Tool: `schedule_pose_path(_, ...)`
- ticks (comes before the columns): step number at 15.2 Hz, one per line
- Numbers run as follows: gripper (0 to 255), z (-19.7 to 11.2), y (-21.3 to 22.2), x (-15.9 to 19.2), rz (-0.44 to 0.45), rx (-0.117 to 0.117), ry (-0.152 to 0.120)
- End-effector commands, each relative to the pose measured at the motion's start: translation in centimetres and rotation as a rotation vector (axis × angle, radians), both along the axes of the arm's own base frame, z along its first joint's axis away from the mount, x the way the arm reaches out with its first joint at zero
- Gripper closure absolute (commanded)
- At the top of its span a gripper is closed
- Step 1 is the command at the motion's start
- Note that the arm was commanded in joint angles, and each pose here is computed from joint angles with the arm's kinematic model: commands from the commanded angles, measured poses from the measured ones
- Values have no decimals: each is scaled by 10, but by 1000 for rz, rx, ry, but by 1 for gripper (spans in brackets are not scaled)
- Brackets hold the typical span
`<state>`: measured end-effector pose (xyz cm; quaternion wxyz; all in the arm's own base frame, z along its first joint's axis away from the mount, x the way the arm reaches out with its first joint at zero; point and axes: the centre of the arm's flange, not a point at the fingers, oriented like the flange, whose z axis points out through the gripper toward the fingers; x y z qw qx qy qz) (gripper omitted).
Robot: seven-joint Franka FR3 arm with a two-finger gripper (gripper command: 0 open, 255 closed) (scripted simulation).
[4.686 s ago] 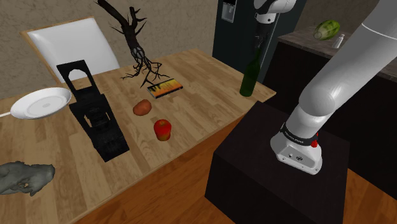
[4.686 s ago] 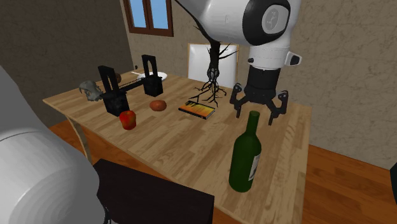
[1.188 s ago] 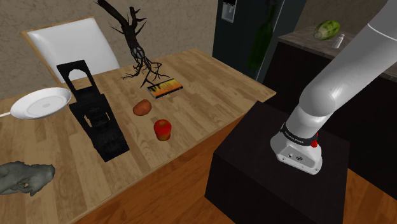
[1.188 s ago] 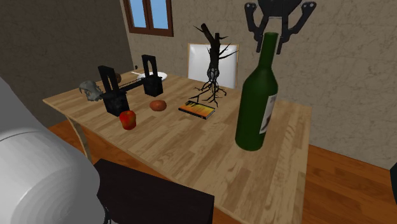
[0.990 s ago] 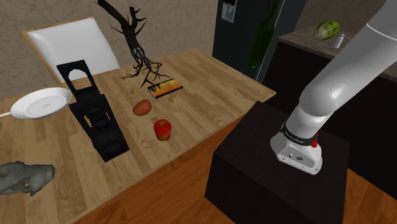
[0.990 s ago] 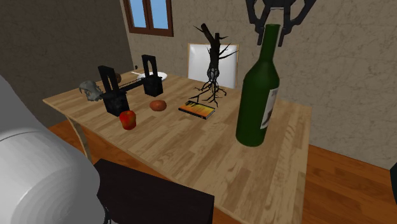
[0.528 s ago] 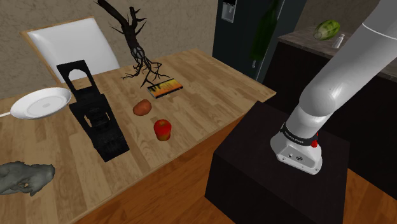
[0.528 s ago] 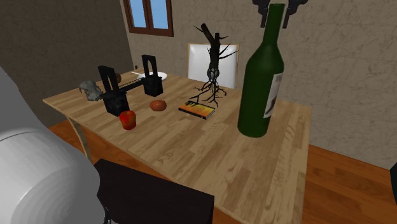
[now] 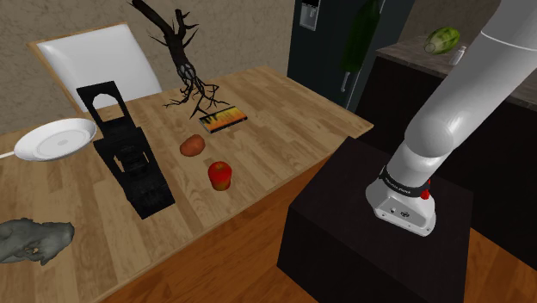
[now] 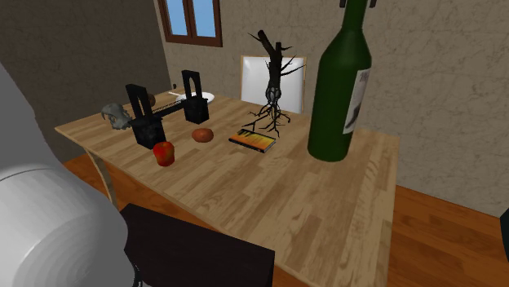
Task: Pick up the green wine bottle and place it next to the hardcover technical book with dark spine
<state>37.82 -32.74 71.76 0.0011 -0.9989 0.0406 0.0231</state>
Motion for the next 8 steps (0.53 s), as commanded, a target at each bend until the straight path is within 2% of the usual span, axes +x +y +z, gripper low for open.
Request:
schedule_pose_path(1,255,11,0,0,0,0,0)
schedule_pose_path(8,255,48,0,0,0,0,0)
